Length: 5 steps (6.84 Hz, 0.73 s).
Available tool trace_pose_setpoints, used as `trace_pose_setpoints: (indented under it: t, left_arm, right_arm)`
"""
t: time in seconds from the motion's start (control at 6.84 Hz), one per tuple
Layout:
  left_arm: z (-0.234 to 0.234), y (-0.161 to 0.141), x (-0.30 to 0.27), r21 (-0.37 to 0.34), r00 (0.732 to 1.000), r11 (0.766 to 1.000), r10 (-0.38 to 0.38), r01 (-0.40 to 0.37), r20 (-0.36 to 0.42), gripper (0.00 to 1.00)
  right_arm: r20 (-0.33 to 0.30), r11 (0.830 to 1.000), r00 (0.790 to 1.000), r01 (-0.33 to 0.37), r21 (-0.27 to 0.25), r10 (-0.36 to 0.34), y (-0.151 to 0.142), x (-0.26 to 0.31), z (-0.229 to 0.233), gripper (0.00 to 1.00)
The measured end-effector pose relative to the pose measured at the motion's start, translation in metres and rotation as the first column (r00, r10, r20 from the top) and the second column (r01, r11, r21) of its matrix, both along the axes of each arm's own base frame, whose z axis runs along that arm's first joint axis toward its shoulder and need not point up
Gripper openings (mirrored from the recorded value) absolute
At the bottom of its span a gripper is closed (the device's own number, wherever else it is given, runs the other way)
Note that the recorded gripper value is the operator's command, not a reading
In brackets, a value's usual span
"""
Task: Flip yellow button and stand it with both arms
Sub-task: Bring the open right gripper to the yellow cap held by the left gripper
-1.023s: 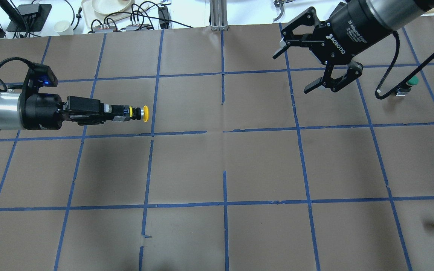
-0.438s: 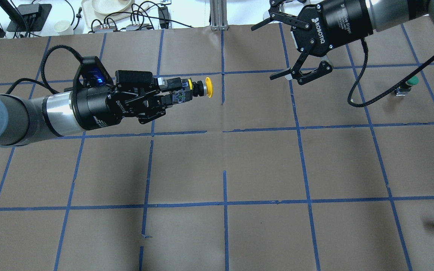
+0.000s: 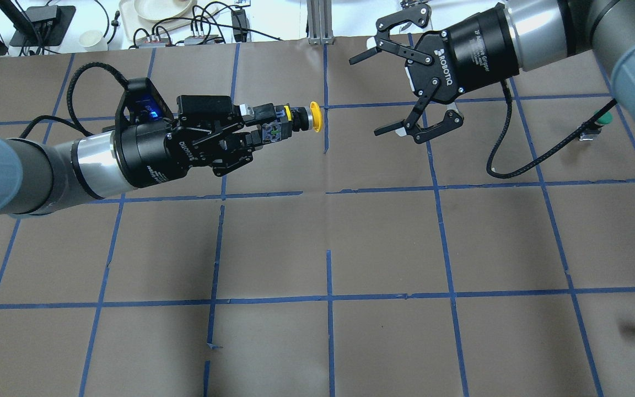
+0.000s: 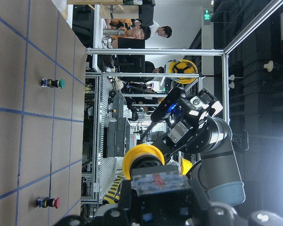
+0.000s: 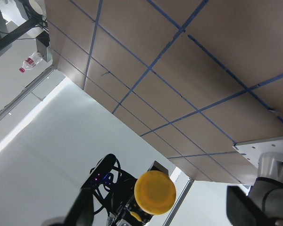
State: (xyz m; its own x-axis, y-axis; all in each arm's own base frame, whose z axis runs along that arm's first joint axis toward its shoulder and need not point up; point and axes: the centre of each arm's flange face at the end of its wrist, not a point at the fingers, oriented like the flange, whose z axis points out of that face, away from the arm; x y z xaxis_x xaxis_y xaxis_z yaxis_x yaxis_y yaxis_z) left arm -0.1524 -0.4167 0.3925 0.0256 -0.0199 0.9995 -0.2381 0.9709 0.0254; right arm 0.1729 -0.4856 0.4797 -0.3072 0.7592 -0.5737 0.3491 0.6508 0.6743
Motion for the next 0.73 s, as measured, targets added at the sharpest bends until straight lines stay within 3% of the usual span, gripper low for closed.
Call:
trace_pose_setpoints:
  t: [0.58,0.73]
  left_arm:
    - [0.002,-0.001,-0.001,-0.001,1.0,1.0,0.006,-0.006,-0.005,0.02]
    - [0.002,0.0,-0.001,0.0,1.0,1.0,0.006,-0.006,-0.005,0.02]
  right_arm:
    - [0.025,0.999,0.999,-0.034,0.029,0.034,-0.008,0.038,-0.014,1.0]
    - [0.019,0.999,1.0,-0.01,0.045,0.009,-0.016,0.043,-0.014,1.0]
